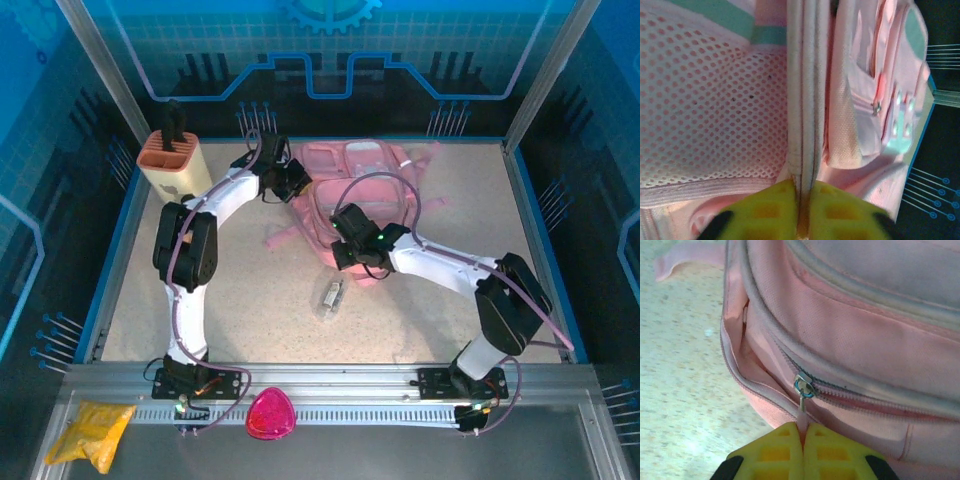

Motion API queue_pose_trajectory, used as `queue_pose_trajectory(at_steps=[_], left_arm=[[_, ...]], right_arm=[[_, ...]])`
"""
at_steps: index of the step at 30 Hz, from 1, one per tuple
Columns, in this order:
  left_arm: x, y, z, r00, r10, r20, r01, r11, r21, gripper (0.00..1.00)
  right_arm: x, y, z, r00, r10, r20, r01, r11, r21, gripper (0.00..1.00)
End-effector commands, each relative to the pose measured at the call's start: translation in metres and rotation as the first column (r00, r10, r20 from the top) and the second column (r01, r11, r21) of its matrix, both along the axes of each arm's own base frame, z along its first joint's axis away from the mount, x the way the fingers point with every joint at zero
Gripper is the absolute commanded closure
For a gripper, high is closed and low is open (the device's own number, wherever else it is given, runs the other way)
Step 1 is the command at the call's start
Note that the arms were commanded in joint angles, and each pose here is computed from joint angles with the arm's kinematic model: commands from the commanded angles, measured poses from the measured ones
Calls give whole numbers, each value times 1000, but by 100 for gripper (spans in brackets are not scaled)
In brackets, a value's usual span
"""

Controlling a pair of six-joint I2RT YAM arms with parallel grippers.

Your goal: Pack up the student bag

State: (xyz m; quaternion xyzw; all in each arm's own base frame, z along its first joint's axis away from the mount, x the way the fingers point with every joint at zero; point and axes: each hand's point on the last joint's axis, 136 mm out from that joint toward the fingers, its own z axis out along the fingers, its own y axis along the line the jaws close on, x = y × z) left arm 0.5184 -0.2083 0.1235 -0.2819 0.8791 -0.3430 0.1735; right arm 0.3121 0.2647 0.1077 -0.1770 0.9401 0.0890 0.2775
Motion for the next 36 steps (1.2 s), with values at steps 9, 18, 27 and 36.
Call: queue_pose_trajectory(at_steps=[9,18,27,36], left_arm=[[-95,-7,13,998,57,24,-53,988,-144,44],[-134,-44,-25,990,121,-72,-130,981,-143,48],[-123,-59,-35,983,159,-88,-169,979,-115,77],[-112,-24,-16,981,192,-30,-193,981,-35,100]], right_arm=[[-5,18,-3,997,17,-72,-7,989,145,100],[-8,16,-4,997,9,-74,1,991,137,100],[-2,18,-8,998,0,-67,8,993,118,100],[-8,-19,-20,998,-50,-43,49,999,-19,100]])
